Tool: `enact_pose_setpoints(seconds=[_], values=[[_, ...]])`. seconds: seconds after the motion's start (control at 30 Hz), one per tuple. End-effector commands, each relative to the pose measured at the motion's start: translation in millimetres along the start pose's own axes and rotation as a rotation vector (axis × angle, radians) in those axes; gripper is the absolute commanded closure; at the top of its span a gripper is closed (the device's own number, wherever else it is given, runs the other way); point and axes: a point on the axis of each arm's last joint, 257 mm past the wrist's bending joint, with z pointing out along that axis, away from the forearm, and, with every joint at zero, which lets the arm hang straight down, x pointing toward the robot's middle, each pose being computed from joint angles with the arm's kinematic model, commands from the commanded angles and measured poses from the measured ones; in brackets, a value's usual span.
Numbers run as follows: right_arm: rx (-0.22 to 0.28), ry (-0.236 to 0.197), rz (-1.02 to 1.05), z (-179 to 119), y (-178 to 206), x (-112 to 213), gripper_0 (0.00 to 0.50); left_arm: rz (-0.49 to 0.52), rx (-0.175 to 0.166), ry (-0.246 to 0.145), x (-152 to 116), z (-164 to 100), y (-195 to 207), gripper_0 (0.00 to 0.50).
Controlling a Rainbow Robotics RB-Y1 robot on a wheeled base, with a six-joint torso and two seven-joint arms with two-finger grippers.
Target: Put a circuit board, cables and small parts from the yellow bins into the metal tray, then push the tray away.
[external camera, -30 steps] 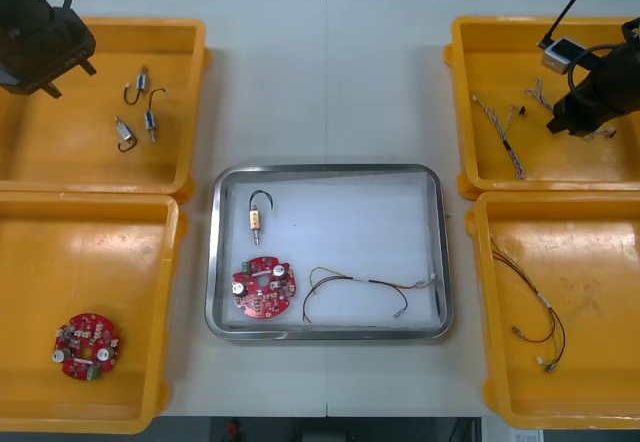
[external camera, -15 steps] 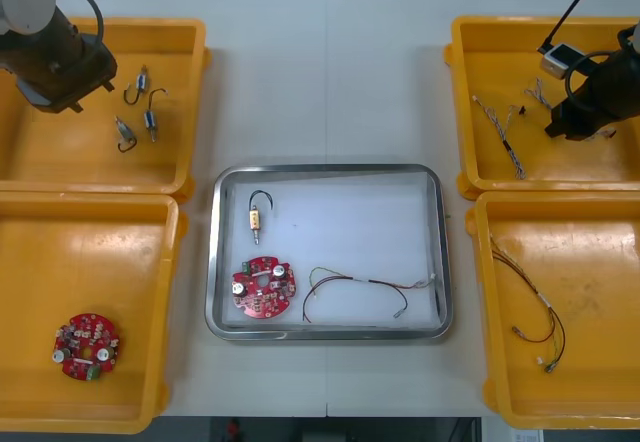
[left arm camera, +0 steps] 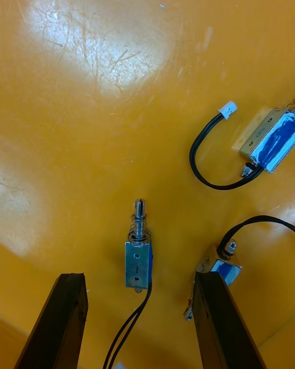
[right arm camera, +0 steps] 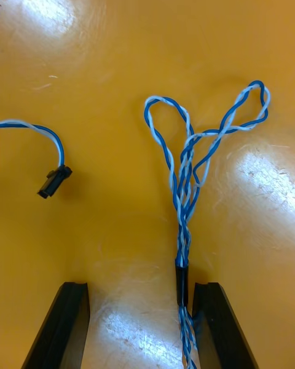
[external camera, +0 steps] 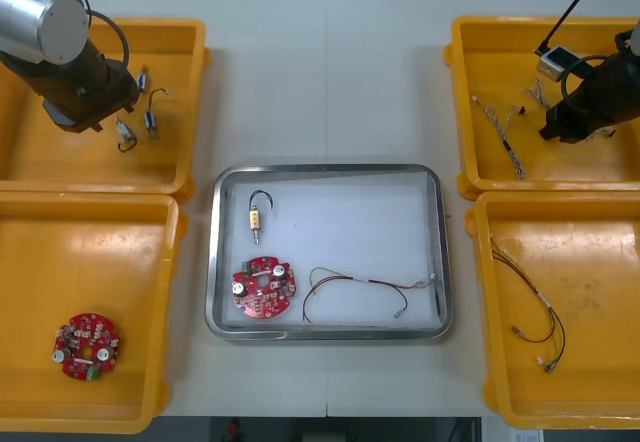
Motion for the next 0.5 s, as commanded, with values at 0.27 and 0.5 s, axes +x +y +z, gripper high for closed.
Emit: enact_pose_setpoints(seconds=[0.27,0.5], values=[[-0.01,-0.043,0.034,-2,4,-17,0.486,0.073,0.043,-0.009,7,9,-13,0.0],[-0.004,-0.043,0.028,-3,2,-16,0.5,0.088,0.027,-0.012,7,15,-5,0.0]])
